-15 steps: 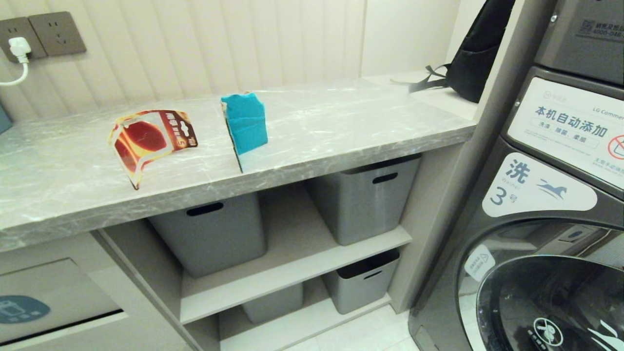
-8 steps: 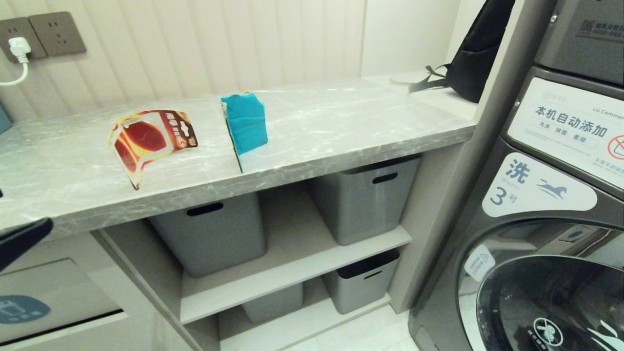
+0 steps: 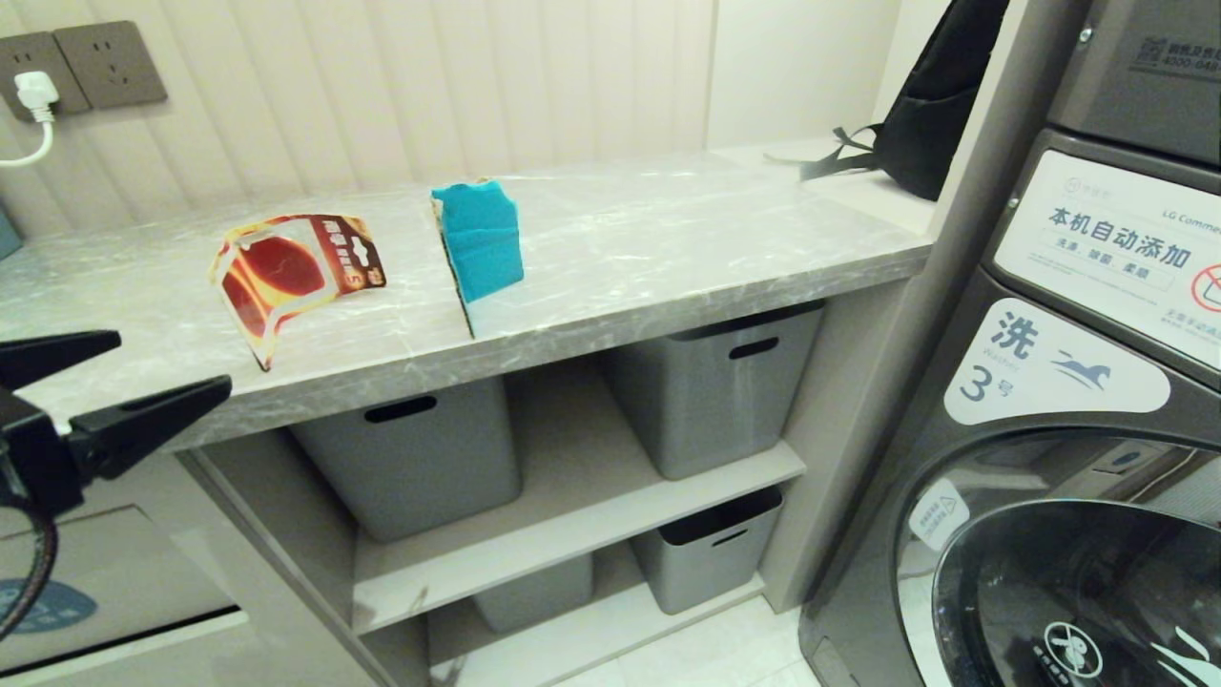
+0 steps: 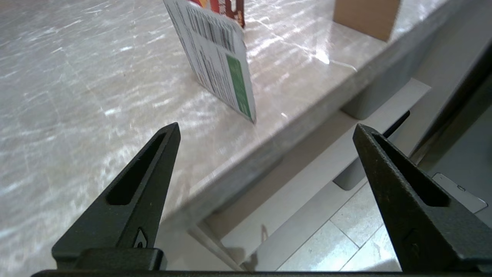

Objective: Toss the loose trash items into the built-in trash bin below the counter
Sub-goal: Pick up the garbage

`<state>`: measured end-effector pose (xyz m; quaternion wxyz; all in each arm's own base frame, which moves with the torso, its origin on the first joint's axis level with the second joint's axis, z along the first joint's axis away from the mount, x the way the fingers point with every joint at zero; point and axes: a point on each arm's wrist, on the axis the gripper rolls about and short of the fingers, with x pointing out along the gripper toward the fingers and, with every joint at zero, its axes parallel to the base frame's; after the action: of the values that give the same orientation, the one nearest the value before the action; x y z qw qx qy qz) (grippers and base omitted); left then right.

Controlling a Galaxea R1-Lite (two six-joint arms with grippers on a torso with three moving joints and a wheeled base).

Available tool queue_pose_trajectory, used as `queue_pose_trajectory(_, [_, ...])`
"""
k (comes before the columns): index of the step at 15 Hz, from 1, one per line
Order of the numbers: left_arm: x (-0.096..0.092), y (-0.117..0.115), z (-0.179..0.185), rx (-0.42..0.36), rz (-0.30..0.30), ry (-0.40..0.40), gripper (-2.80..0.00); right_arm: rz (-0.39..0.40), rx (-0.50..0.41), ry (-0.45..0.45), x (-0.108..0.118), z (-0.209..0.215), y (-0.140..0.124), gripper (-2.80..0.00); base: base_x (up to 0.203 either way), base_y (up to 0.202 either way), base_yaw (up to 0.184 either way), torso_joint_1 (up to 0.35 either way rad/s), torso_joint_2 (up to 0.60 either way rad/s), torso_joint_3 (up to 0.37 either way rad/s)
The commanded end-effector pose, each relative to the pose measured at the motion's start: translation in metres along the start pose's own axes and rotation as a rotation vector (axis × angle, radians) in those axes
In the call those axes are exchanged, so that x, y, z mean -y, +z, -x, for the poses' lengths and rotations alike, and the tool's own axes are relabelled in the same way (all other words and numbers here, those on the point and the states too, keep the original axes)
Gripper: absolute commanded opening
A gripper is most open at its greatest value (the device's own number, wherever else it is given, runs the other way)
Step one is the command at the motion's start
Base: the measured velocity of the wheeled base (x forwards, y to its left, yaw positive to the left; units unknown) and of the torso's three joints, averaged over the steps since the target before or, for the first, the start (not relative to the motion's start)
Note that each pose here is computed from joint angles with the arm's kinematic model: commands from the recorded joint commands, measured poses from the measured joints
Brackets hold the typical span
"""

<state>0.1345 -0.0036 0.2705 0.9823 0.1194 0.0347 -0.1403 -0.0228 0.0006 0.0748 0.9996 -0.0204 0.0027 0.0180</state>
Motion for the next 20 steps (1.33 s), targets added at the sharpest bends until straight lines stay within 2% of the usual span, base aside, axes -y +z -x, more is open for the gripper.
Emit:
queue_pose_trajectory(1, [-0.007,0.000,-0.021,-0.036,0.013,-0.012,0.00,0.001,0.002,0.001,0.000,0.000,0.000,-2.80,0.000,0.000,0.000,0.000,0.00,0.000])
queue_pose_trajectory(10, [-0.018,0.008,-0.050,-0.055,0.070,-0.014,0.00,0.001,0.002,0.001,0.000,0.000,0.000,-2.80,0.000,0.000,0.000,0.000,0.00,0.000])
queue_pose_trajectory(14, [-0.023,0.011,-0.064,-0.063,0.076,-0.014,0.00,0.001,0.002,0.001,0.000,0.000,0.000,-2.80,0.000,0.000,0.000,0.000,0.00,0.000])
queue_pose_trajectory(20, [-0.031,0.017,-0.077,-0.065,0.096,0.034,0.00,0.001,0.002,0.001,0.000,0.000,0.000,-2.80,0.000,0.000,0.000,0.000,0.00,0.000])
